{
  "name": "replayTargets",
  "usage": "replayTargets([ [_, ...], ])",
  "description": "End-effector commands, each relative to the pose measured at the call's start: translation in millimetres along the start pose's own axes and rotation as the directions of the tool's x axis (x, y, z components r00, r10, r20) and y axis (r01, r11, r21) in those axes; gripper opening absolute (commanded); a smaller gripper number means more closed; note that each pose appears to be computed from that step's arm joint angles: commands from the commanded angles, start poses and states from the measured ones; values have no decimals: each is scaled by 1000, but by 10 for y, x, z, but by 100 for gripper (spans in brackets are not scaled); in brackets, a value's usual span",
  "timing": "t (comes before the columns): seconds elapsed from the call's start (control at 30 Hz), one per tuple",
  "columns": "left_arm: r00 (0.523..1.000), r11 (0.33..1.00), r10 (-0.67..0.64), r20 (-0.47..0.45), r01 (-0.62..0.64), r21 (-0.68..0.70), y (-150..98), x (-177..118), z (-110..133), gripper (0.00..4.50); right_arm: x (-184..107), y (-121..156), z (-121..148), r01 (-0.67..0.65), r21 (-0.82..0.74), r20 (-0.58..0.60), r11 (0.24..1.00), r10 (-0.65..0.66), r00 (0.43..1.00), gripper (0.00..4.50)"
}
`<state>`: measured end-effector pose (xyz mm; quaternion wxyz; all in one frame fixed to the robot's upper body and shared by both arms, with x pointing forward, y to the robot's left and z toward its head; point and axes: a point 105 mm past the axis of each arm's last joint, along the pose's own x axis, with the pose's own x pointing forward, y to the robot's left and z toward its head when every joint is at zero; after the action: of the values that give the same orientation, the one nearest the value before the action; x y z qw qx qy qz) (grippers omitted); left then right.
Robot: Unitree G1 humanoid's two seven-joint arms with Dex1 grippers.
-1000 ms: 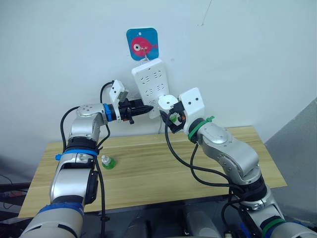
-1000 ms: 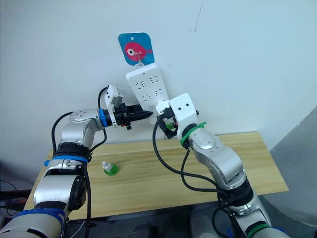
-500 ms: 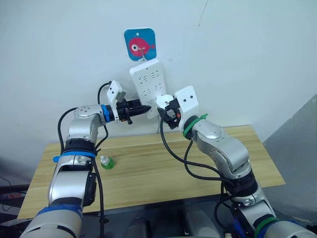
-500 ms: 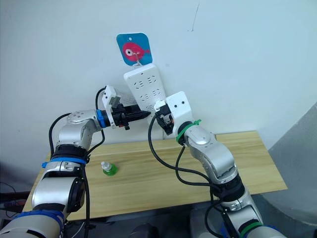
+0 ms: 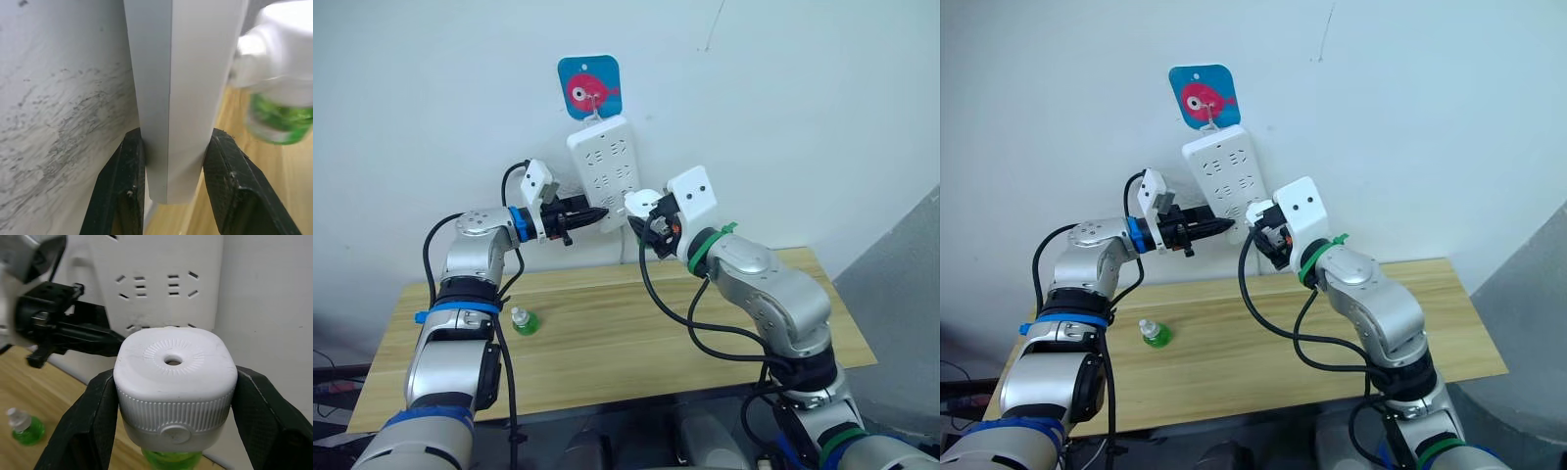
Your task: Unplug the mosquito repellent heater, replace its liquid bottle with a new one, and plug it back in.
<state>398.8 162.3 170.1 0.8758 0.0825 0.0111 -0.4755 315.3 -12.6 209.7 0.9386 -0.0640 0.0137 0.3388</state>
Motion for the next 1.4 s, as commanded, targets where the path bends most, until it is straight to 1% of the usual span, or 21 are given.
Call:
replayTargets([
  [0.03, 999, 999, 26, -32, -25, 35, 43, -30, -31, 127, -144, 41, 166, -19, -11, 54, 1000, 19, 998, 290],
  [0.17, 998, 998, 48, -37, -46, 42, 80, -43, -39, 127, -229, 6, 149, -3, -5, 40, 1000, 3, 999, 290],
  [0.3, 999, 998, 49, -17, -48, 43, 87, -91, -22, 127, -284, -48, 127, 17, 1, 31, 1000, -17, 999, 290],
  [0.33, 998, 995, 67, -14, -66, 70, 111, -134, -9, 127, -302, -75, 124, 27, 3, 31, 1000, -27, 999, 290],
  [0.37, 997, 994, 72, -8, -71, 87, 118, -178, 2, 200, -318, -101, 122, 38, 7, 32, 999, -38, 999, 290],
  [0.5, 990, 978, 143, 4, -142, 156, 187, -378, 29, 319, -371, -185, 118, 77, 23, 39, 997, -78, 996, 290],
  [0.53, 987, 972, 162, 7, -161, 170, 203, -415, 33, 356, -380, -194, 118, 81, 26, 40, 996, -82, 996, 290],
  [0.63, 970, 949, 240, 32, -241, 204, 224, -681, 53, 449, -424, -257, 124, 109, 54, 53, 993, -112, 992, 290],
  [0.7, 965, 940, 258, 46, -262, 217, 139, -830, 66, 450, -452, -286, 136, 120, 74, 69, 990, -125, 990, 290],
  [0.8, 980, 956, 186, 69, -197, 217, -267, -933, 70, 450, -488, -353, 173, 140, 150, 112, 979, -157, 981, 290],
  [0.83, 989, 962, 136, 65, -147, 228, -449, -921, 60, 450, -499, -377, 181, 145, 182, 124, 973, -169, 978, 290],
  [0.9, 995, 969, 69, 75, -84, 231, -730, -866, 73, 450, -517, -415, 194, 150, 237, 141, 960, -186, 972, 290],
  [0.97, 994, 980, 27, 106, -47, 195, -931, -749, 108, 450, -526, -436, 221, 142, 298, 164, 944, -197, 966, 290],
  [1.03, 990, 990, -13, 140, -7, 141, -1096, -554, 139, 450, -530, -440, 236, 124, 371, 185, 920, -204, 961, 290],
  [1.1, 984, 995, -30, 177, 13, 99, -1179, -379, 194, 450, -522, -416, 244, 100, 435, 197, 895, -203, 959, 290],
  [1.23, 963, 998, -51, 266, 43, 38, -1259, -26, 340, 450, -503, -358, 239, 56, 566, 207, 822, -207, 956, 290],
  [1.4, 944, 997, -83, 319, 81, 21, -1302, 256, 437, 450, -498, -314, 231, 36, 634, 202, 773, -210, 957, 290],
])
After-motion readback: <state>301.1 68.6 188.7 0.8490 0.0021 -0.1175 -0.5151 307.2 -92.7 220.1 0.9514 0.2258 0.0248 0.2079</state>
